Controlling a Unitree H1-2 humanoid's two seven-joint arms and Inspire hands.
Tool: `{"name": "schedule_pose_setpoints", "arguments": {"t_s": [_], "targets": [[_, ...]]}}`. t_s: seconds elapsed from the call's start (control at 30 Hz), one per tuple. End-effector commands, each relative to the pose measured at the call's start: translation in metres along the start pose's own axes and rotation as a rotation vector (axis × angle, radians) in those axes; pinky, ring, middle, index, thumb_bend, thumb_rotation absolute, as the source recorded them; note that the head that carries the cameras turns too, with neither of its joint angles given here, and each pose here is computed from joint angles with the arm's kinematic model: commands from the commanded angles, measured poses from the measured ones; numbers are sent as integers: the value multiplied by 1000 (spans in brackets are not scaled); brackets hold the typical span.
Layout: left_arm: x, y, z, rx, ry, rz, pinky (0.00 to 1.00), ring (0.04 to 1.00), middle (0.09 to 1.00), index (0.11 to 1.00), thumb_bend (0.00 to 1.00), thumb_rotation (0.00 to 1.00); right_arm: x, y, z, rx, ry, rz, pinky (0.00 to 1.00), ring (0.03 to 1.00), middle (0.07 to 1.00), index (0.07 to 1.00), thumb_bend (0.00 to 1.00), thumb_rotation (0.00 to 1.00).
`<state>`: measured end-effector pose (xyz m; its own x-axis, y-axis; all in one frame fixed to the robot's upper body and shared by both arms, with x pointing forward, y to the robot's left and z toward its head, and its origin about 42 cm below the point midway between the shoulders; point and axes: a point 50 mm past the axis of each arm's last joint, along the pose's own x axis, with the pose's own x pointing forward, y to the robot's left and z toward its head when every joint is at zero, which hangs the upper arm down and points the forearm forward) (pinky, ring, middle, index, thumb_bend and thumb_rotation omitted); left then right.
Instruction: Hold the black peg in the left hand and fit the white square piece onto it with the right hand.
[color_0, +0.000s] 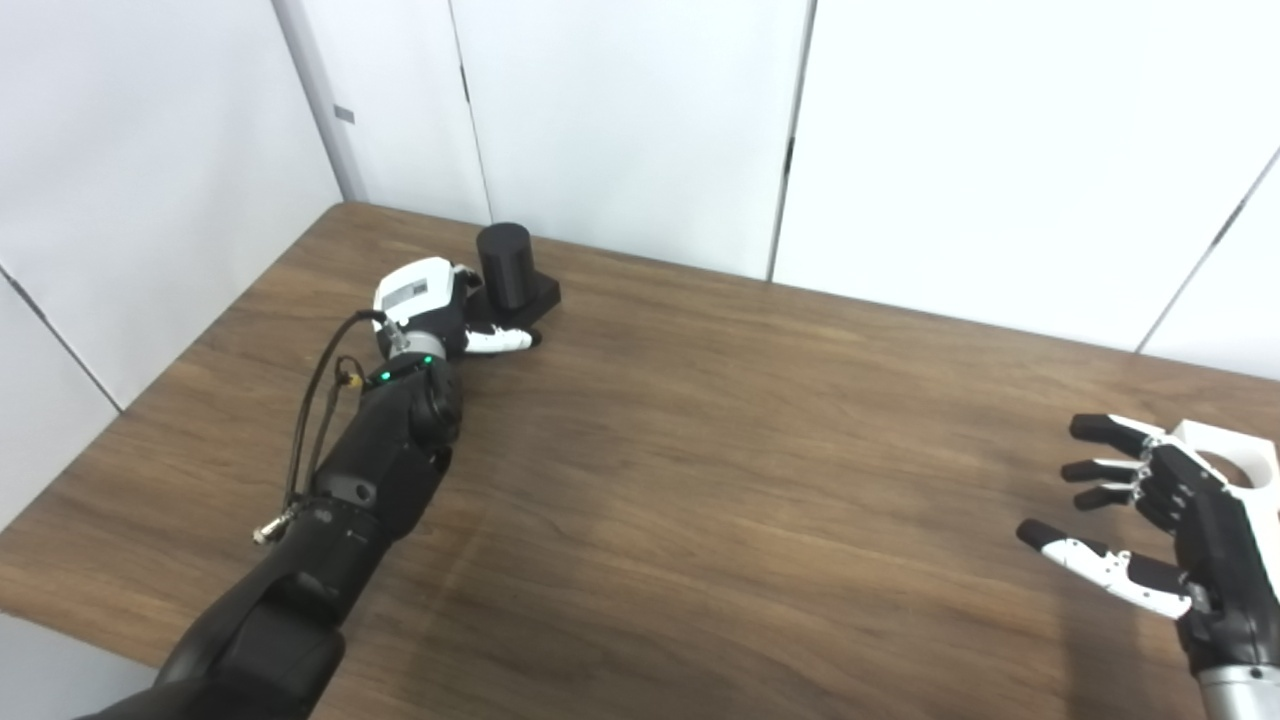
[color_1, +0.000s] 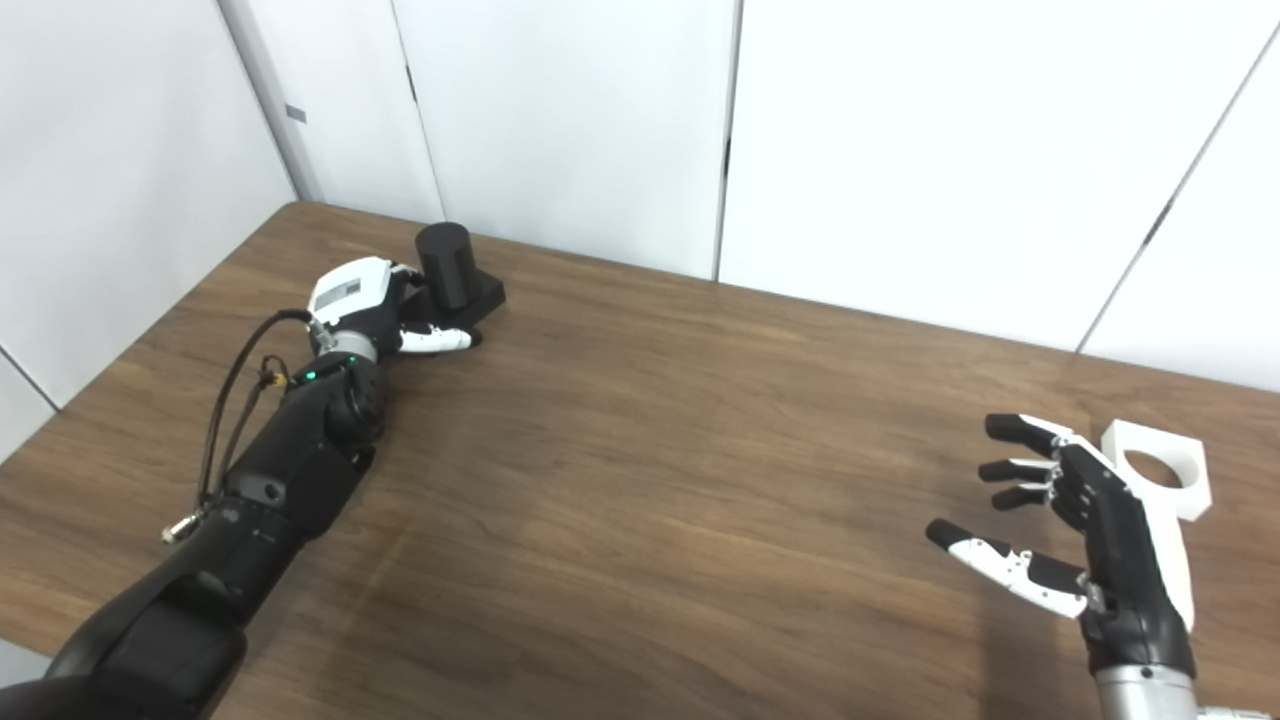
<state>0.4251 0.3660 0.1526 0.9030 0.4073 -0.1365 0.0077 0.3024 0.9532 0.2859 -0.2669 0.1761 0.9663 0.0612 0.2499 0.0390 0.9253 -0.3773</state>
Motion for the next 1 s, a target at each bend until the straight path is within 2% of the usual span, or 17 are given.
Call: {"name": "schedule_pose_setpoints", "arguments": {"t_s": [0.0,0.2,0.5,0.67,0.87,0.97], "targets": [[10,19,8,7,-19,52,793,966,960,821,870,525,10,-7,16,-11,-98,-34,493,603,742,688,643,0],[12,18,5,-6,-10,50,801,966,962,819,854,508,9,-9,17,-17,-98,-32,499,609,751,690,638,0],[13,15,-5,11,3,40,750,937,922,734,823,474,8,-11,16,-17,-96,-23,497,614,766,697,626,0],[12,16,-7,-4,3,48,710,914,903,677,783,408,7,-12,15,-16,-85,-18,508,616,770,703,621,0],[11,15,-10,-17,-2,49,656,877,848,567,750,328,7,-12,15,-17,-91,-13,504,605,769,696,618,0],[10,14,-10,-17,-4,40,635,860,833,545,741,283,6,-13,15,-20,-95,-7,501,605,767,694,610,0]]}}
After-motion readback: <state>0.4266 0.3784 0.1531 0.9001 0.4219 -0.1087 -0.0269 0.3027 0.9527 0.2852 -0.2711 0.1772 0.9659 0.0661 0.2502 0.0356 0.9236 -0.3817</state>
